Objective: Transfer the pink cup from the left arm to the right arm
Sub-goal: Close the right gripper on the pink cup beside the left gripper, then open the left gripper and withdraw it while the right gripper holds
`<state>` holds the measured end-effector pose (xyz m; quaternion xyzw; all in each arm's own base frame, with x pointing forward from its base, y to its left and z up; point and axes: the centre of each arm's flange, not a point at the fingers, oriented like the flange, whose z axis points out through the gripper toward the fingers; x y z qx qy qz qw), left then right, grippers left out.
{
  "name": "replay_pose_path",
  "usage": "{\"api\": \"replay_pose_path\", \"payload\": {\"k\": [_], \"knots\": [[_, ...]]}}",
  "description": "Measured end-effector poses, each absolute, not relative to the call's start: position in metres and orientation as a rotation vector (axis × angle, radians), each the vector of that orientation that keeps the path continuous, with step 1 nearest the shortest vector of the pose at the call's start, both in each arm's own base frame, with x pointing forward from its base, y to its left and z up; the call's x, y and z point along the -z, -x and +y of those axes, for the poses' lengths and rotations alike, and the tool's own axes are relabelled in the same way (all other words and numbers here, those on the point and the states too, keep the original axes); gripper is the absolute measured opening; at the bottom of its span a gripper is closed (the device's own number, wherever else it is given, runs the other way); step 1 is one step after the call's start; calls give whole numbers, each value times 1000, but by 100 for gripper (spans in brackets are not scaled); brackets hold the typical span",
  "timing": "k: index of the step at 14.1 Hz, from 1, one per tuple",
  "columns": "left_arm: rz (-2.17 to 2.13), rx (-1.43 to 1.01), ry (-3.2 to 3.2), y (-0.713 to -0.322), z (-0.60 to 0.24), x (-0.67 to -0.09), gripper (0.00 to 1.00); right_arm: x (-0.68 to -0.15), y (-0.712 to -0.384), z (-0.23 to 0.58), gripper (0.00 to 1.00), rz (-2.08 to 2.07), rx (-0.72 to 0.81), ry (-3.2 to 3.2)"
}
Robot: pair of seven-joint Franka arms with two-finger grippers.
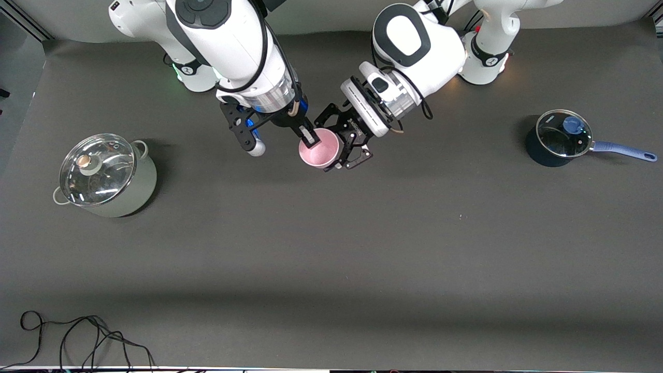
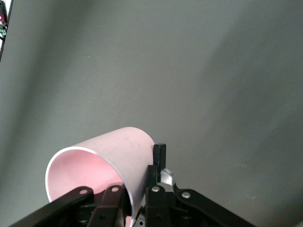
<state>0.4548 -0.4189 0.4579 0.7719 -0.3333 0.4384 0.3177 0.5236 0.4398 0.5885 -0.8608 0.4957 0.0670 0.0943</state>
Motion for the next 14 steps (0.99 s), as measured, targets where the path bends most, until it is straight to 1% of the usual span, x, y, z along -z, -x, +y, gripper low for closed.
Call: {"api": "replay_pose_path", "payload": {"k": [3,5,6,8,9,14], "knots": [[-877,-1154,-2031,-455,-419,-458,67,-589,-524,440,7,1470,-199,2552],[-864,-1151,-2034,-456,-418,-459,68,-589,-524,439,7,1470,-198,2551],[-847,-1143,-2038,-456,-418,-458,74,-590,-525,438,7,1471,-194,2546],[-829,-1133,-2042,-456,-418,-458,95,-593,-528,435,6,1475,-188,2537],[-824,-1130,-2044,-456,-417,-457,100,-593,-529,434,4,1477,-187,2534],[-800,-1110,-2083,-463,-405,-442,100,-594,-529,434,4,1477,-186,2533]]}}
